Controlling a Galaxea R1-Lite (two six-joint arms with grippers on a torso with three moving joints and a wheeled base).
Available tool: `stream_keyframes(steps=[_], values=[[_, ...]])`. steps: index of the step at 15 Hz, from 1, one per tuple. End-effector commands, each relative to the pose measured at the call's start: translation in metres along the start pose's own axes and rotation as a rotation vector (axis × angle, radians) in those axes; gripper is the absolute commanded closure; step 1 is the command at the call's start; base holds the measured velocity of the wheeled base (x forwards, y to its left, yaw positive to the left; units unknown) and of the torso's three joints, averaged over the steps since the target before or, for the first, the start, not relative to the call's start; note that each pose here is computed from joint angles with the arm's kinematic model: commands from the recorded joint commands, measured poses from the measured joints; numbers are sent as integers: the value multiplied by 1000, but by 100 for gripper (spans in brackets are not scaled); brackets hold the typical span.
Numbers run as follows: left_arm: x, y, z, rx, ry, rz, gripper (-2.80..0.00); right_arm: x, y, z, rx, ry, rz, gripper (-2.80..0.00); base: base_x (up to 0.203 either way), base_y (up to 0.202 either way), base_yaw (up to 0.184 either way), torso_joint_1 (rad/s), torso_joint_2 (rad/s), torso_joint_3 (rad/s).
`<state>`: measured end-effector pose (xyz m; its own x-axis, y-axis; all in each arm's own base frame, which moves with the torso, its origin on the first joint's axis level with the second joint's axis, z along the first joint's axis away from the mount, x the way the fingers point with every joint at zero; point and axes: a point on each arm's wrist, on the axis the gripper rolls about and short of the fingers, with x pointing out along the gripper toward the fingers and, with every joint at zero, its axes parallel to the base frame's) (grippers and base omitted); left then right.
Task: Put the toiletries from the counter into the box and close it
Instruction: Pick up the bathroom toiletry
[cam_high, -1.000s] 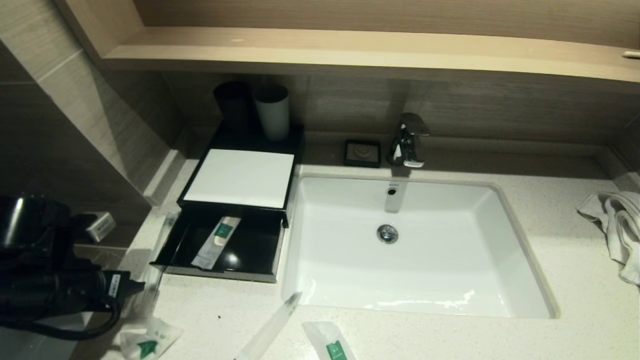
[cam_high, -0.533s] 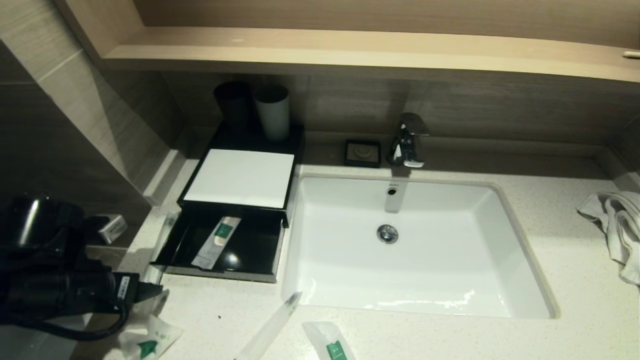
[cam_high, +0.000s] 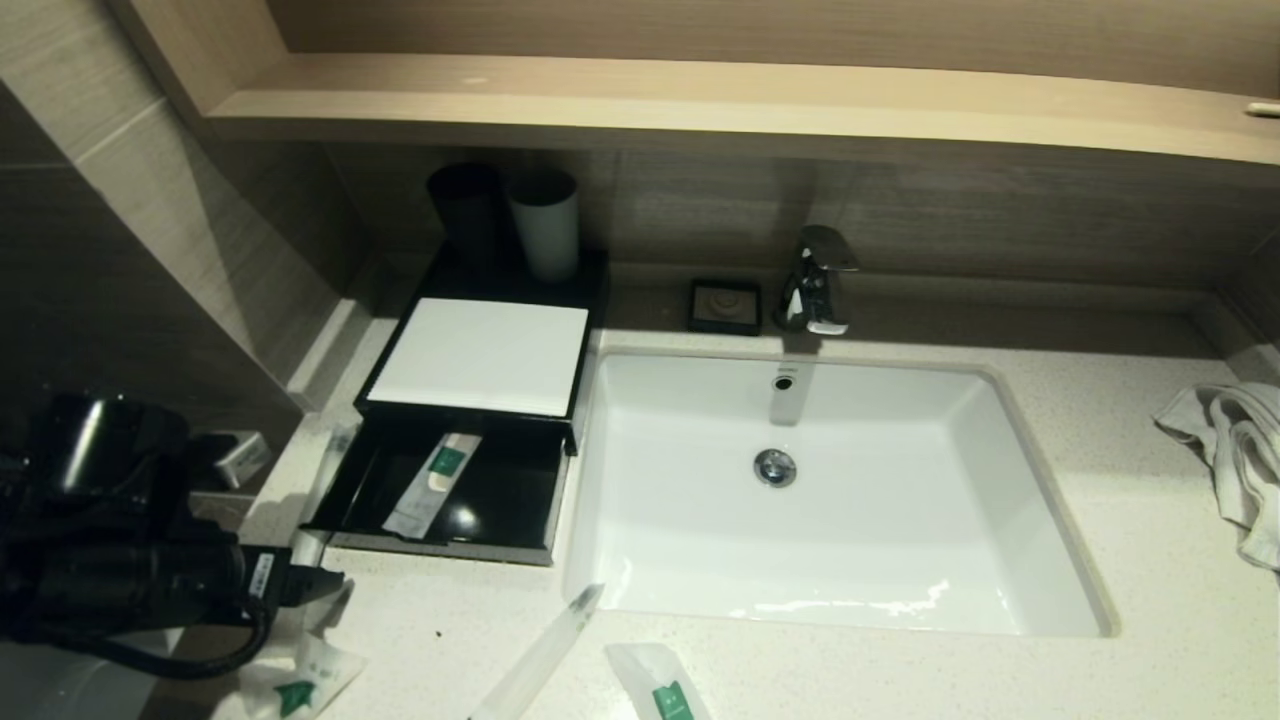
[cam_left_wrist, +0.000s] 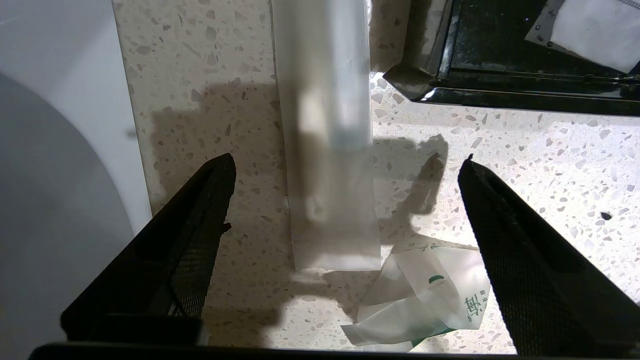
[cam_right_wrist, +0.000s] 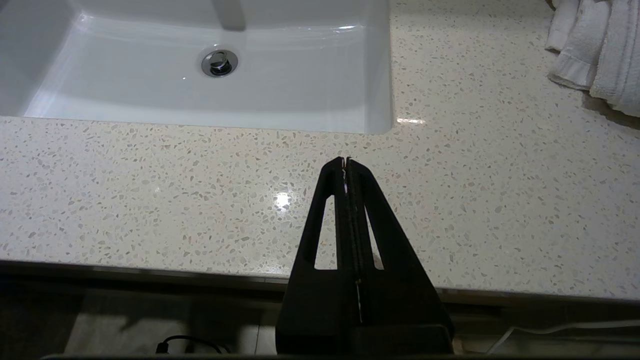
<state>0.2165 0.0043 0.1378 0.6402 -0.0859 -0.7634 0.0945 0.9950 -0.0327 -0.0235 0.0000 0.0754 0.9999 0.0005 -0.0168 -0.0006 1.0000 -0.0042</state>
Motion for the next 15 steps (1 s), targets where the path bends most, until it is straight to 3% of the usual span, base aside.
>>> stream_keyframes(steps=[1, 15], values=[[3, 0, 0, -1, 12, -1, -280, 0, 0, 0, 0, 0, 1, 0, 0, 0, 0, 0, 0, 0], [10, 1, -2, -3, 40, -4, -280, 0, 0, 0, 0, 0, 0, 0, 0, 0, 0, 0, 0, 0]])
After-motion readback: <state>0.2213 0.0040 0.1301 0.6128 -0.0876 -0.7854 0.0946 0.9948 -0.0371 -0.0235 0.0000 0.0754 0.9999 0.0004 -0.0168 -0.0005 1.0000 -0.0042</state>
